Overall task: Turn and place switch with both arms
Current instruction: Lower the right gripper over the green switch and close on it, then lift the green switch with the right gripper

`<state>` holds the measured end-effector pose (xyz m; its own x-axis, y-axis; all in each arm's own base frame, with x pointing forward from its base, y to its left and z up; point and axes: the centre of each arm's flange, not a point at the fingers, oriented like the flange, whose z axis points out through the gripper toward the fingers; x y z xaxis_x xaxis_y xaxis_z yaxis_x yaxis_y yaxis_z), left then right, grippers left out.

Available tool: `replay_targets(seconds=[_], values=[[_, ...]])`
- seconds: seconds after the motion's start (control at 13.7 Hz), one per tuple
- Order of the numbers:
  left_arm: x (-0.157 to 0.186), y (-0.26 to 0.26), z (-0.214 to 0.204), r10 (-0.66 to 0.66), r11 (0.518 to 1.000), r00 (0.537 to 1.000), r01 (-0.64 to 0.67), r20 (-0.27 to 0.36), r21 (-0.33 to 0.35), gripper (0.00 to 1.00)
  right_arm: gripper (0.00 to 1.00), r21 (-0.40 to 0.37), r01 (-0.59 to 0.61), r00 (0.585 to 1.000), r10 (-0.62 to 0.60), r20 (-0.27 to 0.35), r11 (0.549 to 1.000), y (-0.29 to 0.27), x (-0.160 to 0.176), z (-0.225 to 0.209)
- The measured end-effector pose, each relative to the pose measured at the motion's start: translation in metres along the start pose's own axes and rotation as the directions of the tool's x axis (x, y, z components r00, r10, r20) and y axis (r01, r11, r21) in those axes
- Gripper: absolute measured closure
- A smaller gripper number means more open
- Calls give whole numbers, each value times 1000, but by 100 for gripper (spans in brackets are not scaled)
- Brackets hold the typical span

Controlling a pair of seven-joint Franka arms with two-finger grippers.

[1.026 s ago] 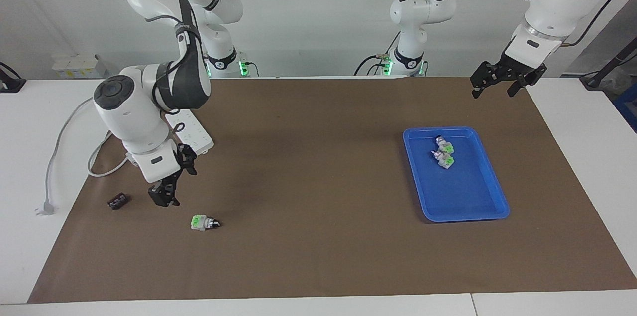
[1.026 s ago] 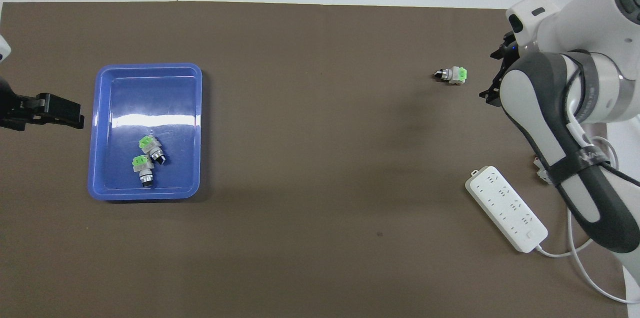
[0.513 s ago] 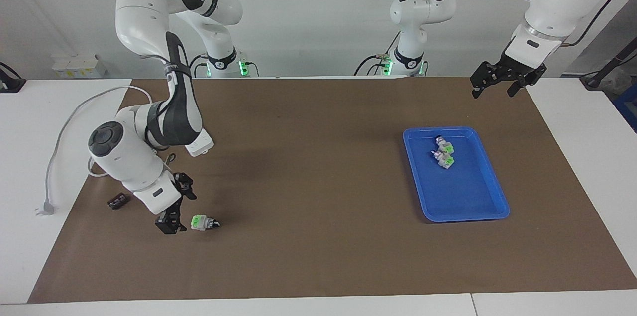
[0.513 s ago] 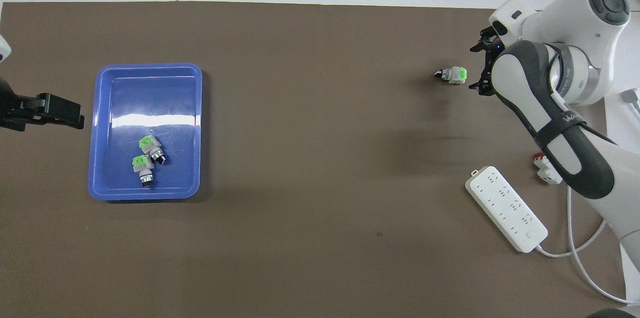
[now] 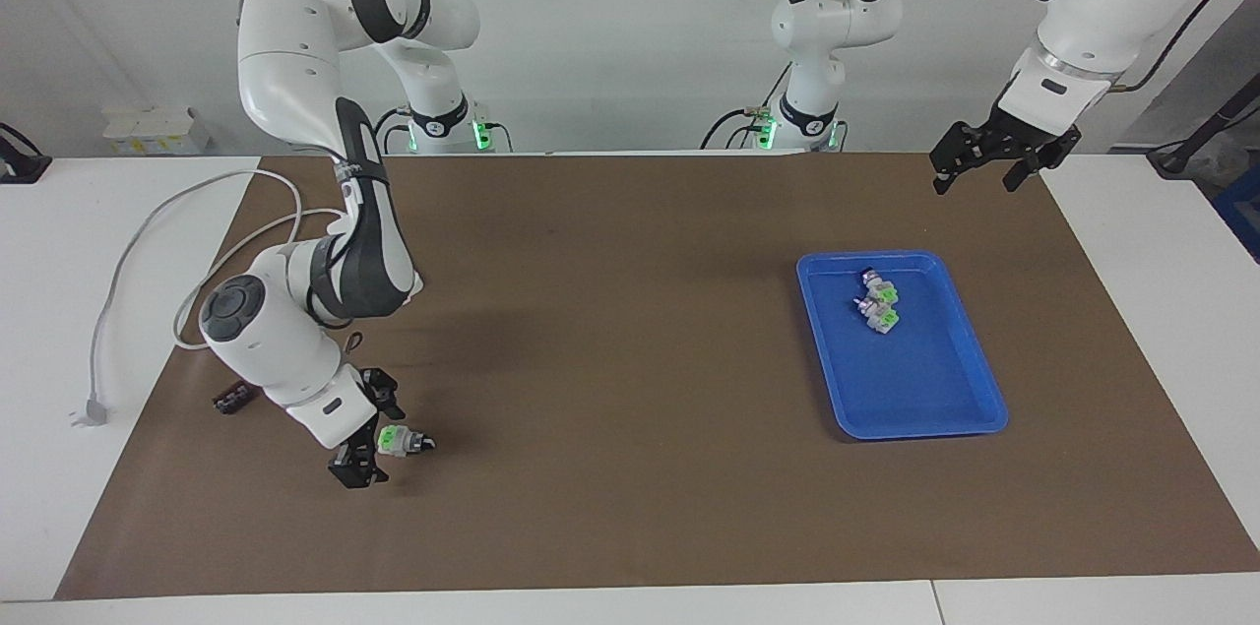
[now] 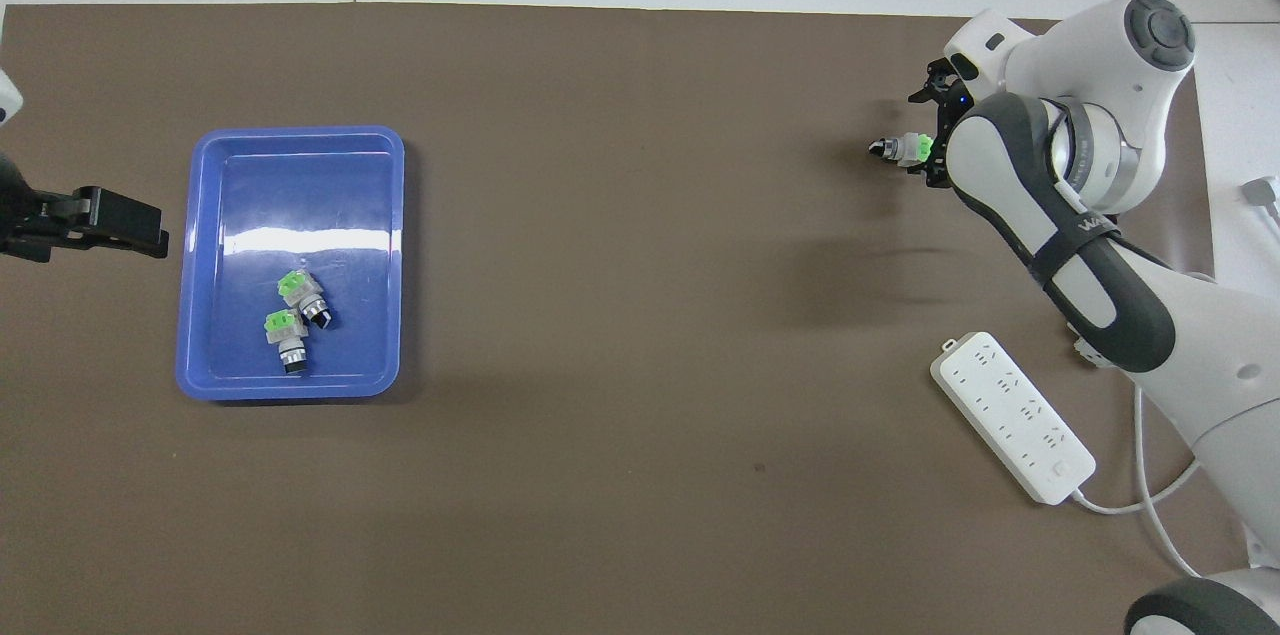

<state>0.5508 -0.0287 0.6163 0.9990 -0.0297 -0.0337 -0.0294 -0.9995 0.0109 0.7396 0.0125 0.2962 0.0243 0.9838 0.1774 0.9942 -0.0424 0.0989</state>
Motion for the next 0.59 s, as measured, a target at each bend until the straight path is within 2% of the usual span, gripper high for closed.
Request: replay_targets(seconds=[0.59], values=[[0,0,0,0,1000,1000,0,0,0,0,1,-4,-28,998,28,-58,1000,-14,-10,26]])
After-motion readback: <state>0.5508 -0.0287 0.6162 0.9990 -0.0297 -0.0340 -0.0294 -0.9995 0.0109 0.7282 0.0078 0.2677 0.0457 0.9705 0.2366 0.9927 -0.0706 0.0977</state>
